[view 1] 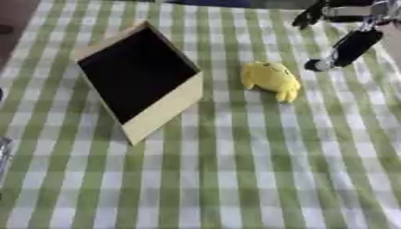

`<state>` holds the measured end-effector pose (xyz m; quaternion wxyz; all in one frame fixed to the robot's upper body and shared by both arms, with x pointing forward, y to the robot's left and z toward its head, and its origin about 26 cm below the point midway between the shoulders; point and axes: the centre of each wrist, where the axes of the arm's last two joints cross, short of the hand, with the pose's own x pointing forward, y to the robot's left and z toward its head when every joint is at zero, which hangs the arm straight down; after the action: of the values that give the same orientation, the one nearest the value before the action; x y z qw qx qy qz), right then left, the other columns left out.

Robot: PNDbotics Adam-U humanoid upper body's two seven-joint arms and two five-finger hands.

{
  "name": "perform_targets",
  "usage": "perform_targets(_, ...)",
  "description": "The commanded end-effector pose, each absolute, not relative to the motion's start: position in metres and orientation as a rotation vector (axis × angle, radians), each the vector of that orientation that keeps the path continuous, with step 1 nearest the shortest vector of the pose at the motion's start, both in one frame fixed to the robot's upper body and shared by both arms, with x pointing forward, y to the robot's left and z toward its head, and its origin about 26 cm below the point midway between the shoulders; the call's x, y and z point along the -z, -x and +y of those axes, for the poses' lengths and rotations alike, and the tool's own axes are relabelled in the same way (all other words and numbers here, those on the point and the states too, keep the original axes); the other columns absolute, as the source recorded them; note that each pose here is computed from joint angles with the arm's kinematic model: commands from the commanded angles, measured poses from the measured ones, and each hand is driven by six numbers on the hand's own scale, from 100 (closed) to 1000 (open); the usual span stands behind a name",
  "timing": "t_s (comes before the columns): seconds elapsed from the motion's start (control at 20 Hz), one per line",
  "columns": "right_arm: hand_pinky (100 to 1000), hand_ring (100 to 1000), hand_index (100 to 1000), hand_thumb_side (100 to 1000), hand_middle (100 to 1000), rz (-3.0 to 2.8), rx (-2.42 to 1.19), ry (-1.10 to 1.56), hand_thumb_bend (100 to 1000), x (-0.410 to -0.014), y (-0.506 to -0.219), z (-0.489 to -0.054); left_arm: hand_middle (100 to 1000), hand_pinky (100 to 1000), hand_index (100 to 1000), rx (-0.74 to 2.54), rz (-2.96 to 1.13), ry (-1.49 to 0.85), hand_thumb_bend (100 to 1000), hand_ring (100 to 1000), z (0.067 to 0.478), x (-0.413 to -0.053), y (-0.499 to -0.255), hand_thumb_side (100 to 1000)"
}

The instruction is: Pick up objects on the table and place them in the box.

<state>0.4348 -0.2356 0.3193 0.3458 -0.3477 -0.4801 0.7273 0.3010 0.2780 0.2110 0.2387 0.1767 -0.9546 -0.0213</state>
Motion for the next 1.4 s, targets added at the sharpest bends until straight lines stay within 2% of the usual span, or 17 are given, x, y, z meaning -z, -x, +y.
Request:
perform_targets(0.05,878,895,944,335,821,-1.243,-1.876,0.938,295,-0.323,-0.441,-0.235,759,596,798,0.071,-2.640,-0.480,355,716,0.278,-0.218,-0.299,626)
perform_targets(0.65,868,886,930,348,804,-1.194,-1.845,0.875,256,-0.280,-0.466,-0.228,759,596,797,0.074,-2.636,-0.469,351,716,0.275,-0.218,-0.300,631)
perform_targets(0.95,867,885,929,358,801,-1.199,-1.856,0.844,249,-0.279,-0.465,-0.225,759,596,797,0.074,-2.632,-0.469,347,716,0.274,-0.218,-0.300,633)
perform_targets(1.0,867,885,928,350,799,-1.193,-1.860,0.839,280,-0.278,-0.465,-0.224,759,596,797,0.074,-2.632,-0.467,347,716,0.274,-0.218,-0.300,633)
perform_targets(1.05,867,885,927,359,800,-1.184,-1.865,0.834,249,-0.277,-0.466,-0.223,759,596,797,0.074,-2.633,-0.465,347,716,0.273,-0.218,-0.300,633)
perform_targets(1.15,859,876,900,363,767,-1.170,-1.878,0.828,254,-0.275,-0.467,-0.221,759,596,797,0.074,-2.634,-0.461,345,716,0.273,-0.218,-0.300,634)
perform_targets(1.4,821,822,777,345,617,-1.206,-1.896,0.849,235,-0.274,-0.465,-0.220,760,596,796,0.078,-2.631,-0.466,339,716,0.273,-0.218,-0.300,637)
